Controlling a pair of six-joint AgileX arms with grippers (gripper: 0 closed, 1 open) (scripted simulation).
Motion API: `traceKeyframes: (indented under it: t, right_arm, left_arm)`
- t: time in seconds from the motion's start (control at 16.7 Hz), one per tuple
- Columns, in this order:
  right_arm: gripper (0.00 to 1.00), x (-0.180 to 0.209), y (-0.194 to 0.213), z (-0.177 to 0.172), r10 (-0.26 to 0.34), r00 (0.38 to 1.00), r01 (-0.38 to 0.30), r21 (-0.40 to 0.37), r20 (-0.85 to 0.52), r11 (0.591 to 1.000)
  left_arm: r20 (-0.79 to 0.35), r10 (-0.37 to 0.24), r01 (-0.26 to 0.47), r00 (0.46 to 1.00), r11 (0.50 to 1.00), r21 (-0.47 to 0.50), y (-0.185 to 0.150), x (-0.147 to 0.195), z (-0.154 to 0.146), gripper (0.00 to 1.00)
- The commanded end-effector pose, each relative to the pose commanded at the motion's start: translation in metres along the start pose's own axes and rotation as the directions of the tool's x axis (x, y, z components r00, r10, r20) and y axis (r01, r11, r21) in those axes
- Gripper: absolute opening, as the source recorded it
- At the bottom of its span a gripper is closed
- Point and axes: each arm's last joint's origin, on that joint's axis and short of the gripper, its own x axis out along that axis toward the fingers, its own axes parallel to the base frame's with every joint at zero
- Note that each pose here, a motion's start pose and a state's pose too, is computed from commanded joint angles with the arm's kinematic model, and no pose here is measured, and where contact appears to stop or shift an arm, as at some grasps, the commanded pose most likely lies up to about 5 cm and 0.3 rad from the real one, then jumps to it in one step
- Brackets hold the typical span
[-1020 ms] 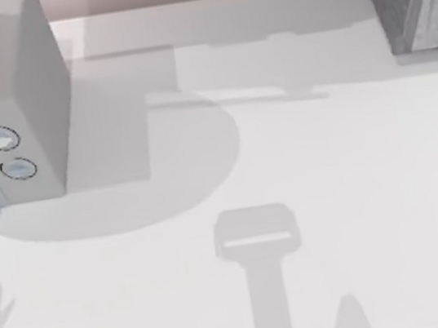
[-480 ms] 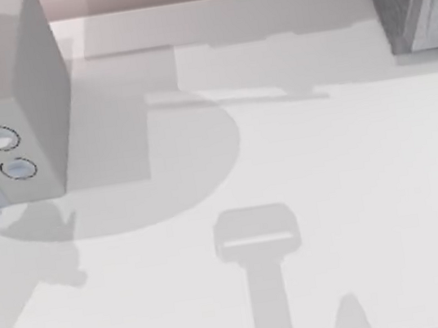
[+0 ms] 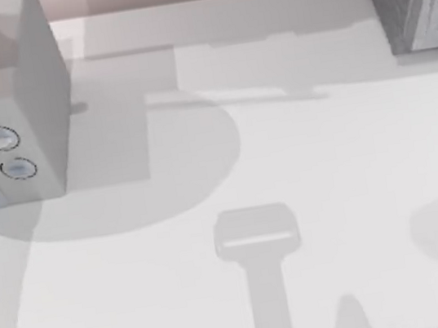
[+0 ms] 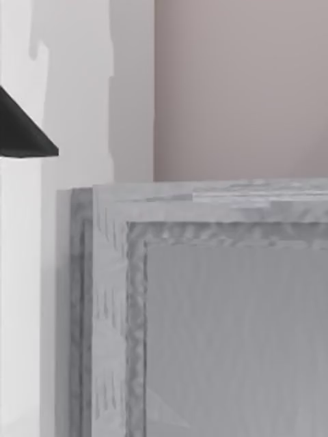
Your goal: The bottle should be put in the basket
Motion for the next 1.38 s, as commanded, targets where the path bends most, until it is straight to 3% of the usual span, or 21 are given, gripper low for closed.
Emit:
traceKeyframes:
  t: [0.18,0.42,0.84,1.38]
  right_arm:
    - [1.00,0.000,0.000,0.000,0.000,1.000,0.000,0.000,0.000,1.000]
    - [1.00,0.000,0.000,0.000,0.000,1.000,0.000,0.000,0.000,1.000]
    - [1.00,0.000,0.000,0.000,0.000,1.000,0.000,0.000,0.000,1.000]
    - [1.00,0.000,0.000,0.000,0.000,1.000,0.000,0.000,0.000,1.000]
  left_arm:
    - [-0.014,0.134,-0.133,0.991,0.990,0.047,0.046,0.057,-0.002,0.00]
    - [-0.009,0.220,-0.218,0.975,0.972,0.087,0.085,0.080,-0.003,0.00]
    - [-0.013,0.222,-0.220,0.975,0.971,0.090,0.086,0.085,-0.007,0.00]
    - [-0.008,0.223,-0.222,0.975,0.971,0.089,0.101,0.129,-0.044,0.00]
